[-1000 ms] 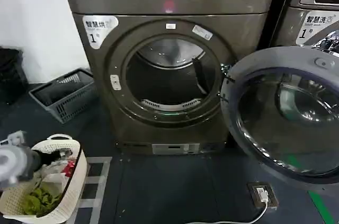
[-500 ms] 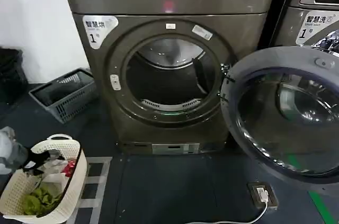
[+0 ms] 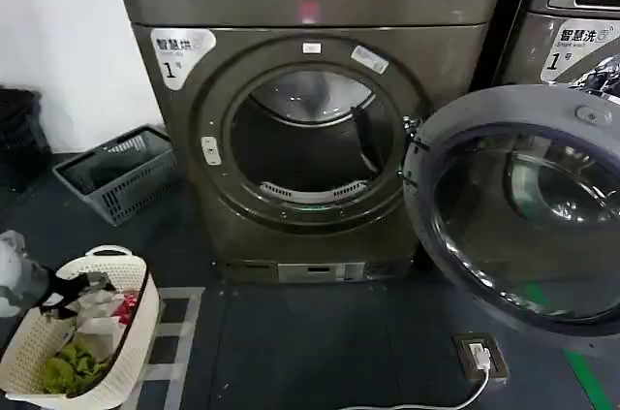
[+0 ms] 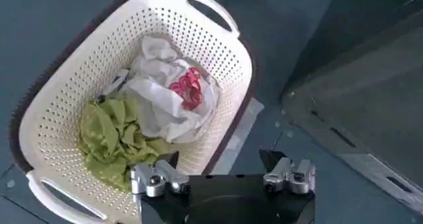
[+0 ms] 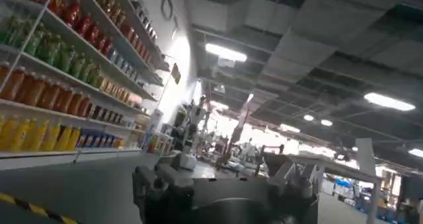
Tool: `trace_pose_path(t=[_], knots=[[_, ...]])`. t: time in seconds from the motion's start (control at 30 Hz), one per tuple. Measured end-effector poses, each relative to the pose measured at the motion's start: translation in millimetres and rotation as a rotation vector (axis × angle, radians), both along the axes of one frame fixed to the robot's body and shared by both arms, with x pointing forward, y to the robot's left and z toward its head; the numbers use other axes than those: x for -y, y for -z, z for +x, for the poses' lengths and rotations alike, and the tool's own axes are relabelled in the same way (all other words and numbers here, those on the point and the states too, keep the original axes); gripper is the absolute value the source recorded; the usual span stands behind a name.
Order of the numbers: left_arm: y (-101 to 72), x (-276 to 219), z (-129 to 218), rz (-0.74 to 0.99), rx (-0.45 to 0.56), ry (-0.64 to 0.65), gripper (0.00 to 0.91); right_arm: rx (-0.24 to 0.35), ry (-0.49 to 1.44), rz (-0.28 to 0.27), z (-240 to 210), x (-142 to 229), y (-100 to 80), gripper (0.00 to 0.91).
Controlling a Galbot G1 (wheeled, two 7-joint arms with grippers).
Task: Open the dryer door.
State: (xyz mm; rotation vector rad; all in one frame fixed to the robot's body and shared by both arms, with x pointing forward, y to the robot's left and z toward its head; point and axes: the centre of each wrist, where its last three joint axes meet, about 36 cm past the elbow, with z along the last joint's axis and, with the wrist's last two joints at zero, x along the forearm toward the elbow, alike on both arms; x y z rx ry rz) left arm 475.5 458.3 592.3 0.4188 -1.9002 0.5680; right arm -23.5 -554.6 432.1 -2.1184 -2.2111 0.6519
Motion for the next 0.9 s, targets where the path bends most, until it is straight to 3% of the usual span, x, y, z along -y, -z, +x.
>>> trace_pose_path(t=[0.9], knots=[[0.2,-19,3,0.043,0.004,-0.048,0.907,0.004,-0.02,-0.012,-3,0,4.7,0.907]])
